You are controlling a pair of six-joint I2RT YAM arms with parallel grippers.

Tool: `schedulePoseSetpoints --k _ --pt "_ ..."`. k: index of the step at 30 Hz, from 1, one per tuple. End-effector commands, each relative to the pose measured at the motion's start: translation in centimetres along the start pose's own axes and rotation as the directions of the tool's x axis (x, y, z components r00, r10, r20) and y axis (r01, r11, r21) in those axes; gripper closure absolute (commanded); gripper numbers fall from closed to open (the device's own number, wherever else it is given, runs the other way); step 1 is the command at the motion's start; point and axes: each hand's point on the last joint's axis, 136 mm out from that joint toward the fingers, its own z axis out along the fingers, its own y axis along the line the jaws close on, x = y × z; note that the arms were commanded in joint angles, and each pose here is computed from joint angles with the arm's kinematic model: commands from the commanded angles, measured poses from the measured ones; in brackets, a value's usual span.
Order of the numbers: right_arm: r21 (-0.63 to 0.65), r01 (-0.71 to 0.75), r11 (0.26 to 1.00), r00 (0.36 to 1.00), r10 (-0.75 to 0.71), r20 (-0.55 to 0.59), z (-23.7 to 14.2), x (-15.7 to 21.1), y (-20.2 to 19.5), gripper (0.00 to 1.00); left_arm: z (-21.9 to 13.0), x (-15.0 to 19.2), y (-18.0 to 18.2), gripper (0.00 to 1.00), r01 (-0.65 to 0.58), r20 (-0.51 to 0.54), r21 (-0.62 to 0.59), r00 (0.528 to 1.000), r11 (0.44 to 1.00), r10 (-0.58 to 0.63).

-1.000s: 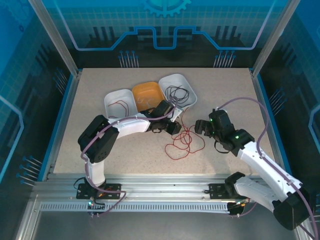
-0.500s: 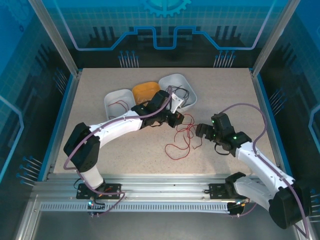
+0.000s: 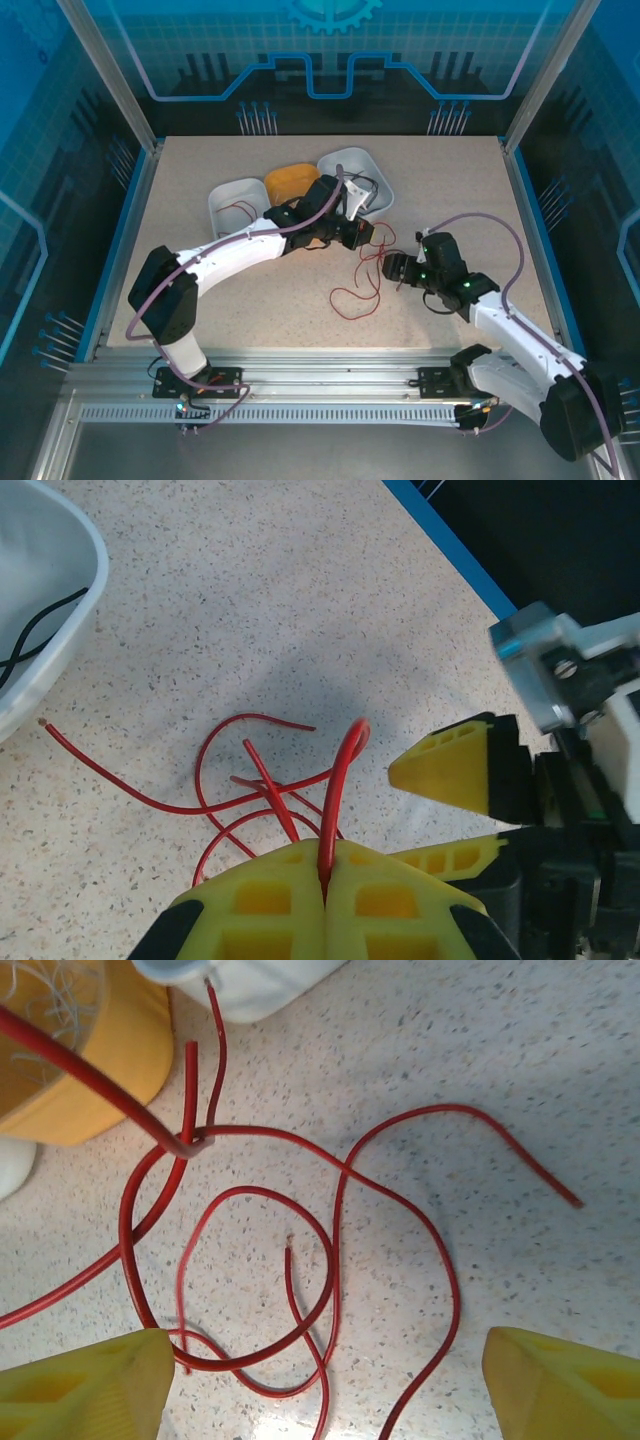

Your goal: Untangle the cables

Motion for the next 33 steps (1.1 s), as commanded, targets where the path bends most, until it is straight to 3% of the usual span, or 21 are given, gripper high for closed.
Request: schedulePoseSetpoints --k 1,17,25,33 --pt "-0.046 0.024 0.999 1.0 -0.024 -0.016 1.1 0.5 1.3 0.23 -0.2 -0.5 -0.9 1.0 0.016 -0.003 0.018 1.0 1.0 -0.016" --pt "0.038 0.169 0.985 0.985 -0.17 0.027 3.7 -0.2 3.6 0.44 -0.5 -0.1 -1.2 1.0 0.046 -0.012 0.019 0.999 0.999 -0.046" --pt "0.091 0.161 0.983 0.986 -0.163 0.018 4.1 0.3 2.3 0.8 -2.9 -1.1 -2.1 1.0 0.033 0.038 0.017 0.999 0.999 -0.033" --pt "0.13 0.106 0.986 0.994 -0.108 0.009 4.1 1.3 -0.2 0.94 -10.0 -3.7 -3.2 1.0 0.002 0.207 -0.06 0.978 0.998 0.011"
